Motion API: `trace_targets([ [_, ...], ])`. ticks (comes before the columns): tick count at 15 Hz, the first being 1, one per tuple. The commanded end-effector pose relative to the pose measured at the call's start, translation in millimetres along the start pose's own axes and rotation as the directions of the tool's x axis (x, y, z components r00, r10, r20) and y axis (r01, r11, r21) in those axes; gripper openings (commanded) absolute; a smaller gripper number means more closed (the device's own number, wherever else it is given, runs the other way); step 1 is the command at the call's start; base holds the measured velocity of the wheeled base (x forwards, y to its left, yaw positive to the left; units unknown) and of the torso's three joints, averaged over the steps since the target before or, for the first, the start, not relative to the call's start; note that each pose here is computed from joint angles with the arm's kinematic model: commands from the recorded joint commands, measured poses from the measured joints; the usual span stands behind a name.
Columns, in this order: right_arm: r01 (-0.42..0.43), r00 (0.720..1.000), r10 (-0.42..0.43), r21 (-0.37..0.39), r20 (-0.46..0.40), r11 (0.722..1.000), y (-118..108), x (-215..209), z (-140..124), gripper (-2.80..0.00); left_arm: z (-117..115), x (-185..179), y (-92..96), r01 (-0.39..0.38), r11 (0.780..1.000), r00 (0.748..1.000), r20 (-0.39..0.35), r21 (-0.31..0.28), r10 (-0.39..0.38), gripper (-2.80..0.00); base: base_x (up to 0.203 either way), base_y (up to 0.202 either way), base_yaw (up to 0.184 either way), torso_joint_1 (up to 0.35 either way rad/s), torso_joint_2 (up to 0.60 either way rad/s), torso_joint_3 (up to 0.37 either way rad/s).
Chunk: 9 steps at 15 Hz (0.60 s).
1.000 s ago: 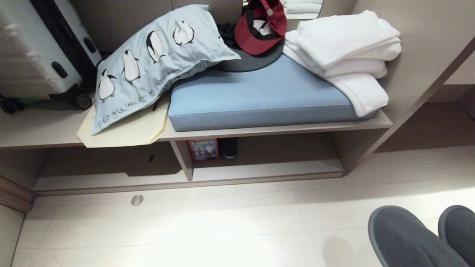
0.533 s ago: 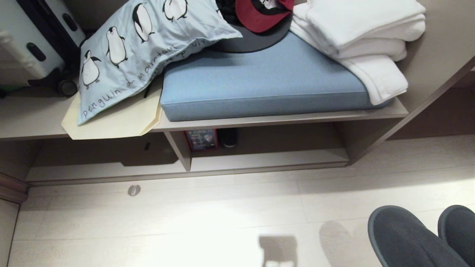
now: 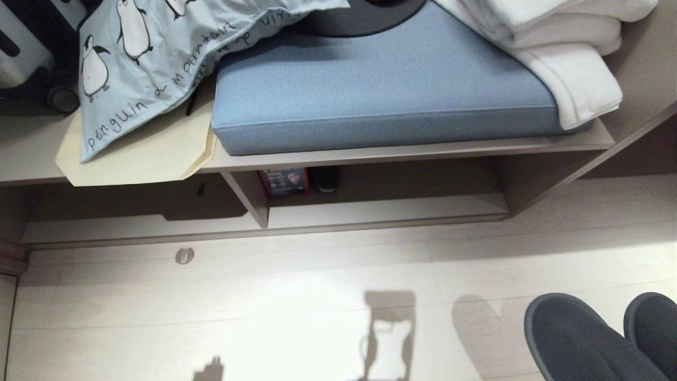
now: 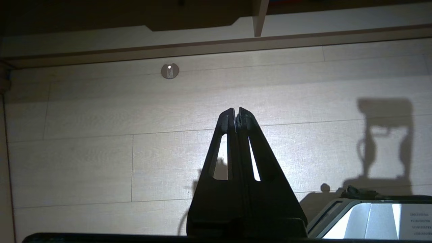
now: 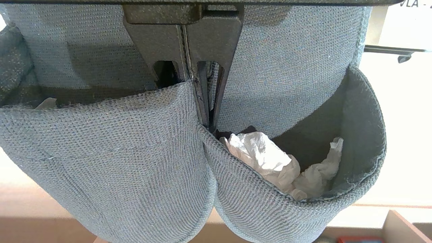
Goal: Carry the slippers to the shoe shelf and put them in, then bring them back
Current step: Place the slippers into the shoe cabinet
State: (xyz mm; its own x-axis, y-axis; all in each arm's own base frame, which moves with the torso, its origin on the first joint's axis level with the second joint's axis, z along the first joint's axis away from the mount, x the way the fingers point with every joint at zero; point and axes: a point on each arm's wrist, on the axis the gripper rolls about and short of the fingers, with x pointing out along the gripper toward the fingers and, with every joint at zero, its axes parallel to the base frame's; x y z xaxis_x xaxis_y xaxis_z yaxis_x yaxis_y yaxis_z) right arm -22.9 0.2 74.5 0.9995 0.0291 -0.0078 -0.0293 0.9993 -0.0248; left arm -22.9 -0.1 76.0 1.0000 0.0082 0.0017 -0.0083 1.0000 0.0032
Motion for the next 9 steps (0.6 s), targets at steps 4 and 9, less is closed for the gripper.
trace_targets([
  [4, 0.000, 1.000, 0.000, -0.001, -0.003, 1.000, 0.0, 0.2, -0.4, -2.80, 0.0, 0.0, 0.0, -0.001, 1.000, 1.000, 0.000, 0.000, 0.001, -2.80, 0.000, 0.000, 0.000, -0.001, 0.00, -0.196],
  [9, 0.000, 1.000, 0.000, 0.000, -0.003, 1.000, 0.0, 0.2, -0.4, -2.80, 0.0, 0.0, 0.0, -0.001, 1.000, 1.000, 0.000, 0.000, 0.001, -2.80, 0.000, 0.000, 0.000, 0.001, 0.00, -0.195],
])
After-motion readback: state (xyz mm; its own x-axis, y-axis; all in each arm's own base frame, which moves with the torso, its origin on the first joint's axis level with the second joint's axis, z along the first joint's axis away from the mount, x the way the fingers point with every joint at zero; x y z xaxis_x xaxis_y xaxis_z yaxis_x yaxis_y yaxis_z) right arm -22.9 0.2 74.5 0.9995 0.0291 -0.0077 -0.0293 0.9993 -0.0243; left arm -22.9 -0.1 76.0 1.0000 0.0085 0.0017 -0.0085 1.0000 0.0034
